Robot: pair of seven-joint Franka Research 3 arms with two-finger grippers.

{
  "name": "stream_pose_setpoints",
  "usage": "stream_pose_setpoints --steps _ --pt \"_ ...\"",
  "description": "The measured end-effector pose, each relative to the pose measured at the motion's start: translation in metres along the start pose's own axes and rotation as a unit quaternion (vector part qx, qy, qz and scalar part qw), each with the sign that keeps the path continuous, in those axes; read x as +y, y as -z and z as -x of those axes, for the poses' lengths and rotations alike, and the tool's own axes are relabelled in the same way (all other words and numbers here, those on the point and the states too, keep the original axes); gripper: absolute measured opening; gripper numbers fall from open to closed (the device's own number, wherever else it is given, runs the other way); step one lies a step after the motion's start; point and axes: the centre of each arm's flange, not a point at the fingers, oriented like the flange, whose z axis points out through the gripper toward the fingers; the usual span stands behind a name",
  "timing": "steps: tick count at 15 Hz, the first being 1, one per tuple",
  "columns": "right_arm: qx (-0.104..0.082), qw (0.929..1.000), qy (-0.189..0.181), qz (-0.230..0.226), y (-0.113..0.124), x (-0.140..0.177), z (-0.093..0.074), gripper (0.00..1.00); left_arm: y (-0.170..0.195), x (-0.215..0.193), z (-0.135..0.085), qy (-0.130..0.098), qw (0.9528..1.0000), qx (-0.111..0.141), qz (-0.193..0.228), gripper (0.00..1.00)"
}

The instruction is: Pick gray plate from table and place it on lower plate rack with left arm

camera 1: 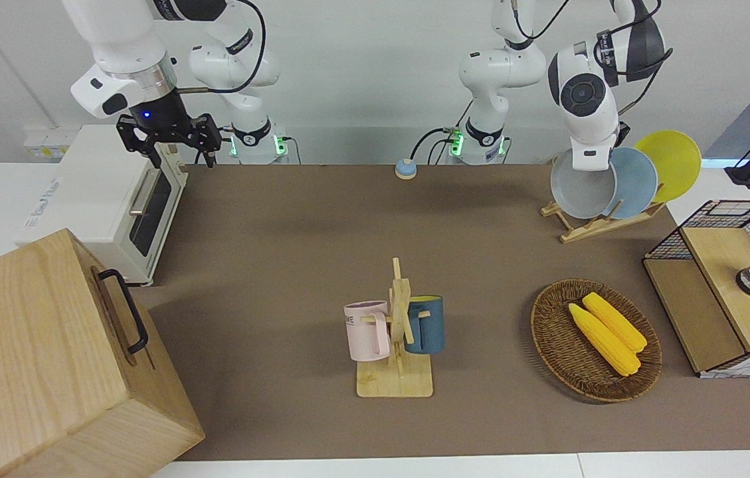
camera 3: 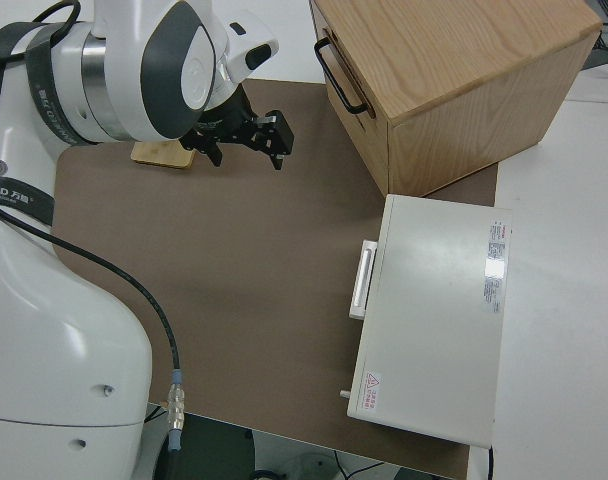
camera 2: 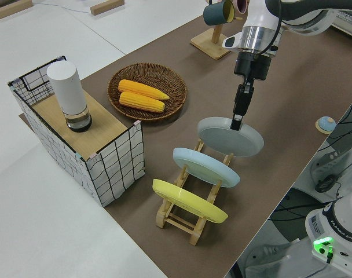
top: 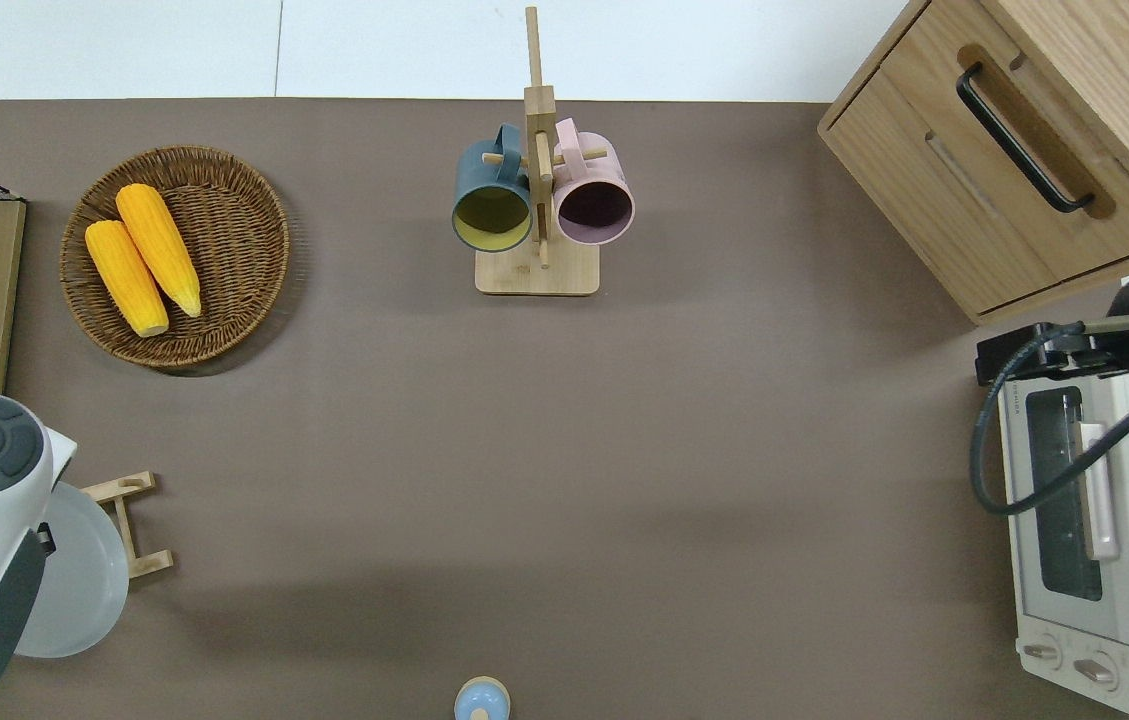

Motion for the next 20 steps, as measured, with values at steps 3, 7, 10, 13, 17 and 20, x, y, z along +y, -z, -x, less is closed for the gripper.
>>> stream_pose_setpoints --steps 3,7,10,13,17,20 --pt "0.000 1.0000 0.000 0.000 0.000 0.000 0.000 0.99 -0.006 0.008 -0.004 0.007 1.0000 -0.001 -0.006 0.06" --pt "0.000 1.0000 0.000 0.000 0.000 0.000 0.000 0.99 -0.014 0.019 -0.009 0.015 0.9999 0.000 -0.005 0.06" --pt "0.000 1.0000 0.000 0.000 0.000 0.000 0.000 0.99 -0.019 0.028 -0.011 0.023 0.9997 -0.003 -0.008 0.06" --pt "0.000 1.0000 0.000 0.000 0.000 0.000 0.000 0.99 -0.020 0.031 -0.011 0.025 0.9996 -0.003 -0.011 0.06" --pt "0.000 1.0000 0.000 0.000 0.000 0.000 0.000 0.99 -0.020 0.031 -0.012 0.025 0.9996 -0.003 -0.011 0.07" --pt "0.000 1.0000 0.000 0.000 0.000 0.000 0.000 0.99 -0.020 0.031 -0.012 0.025 0.9996 -0.002 -0.011 0.35"
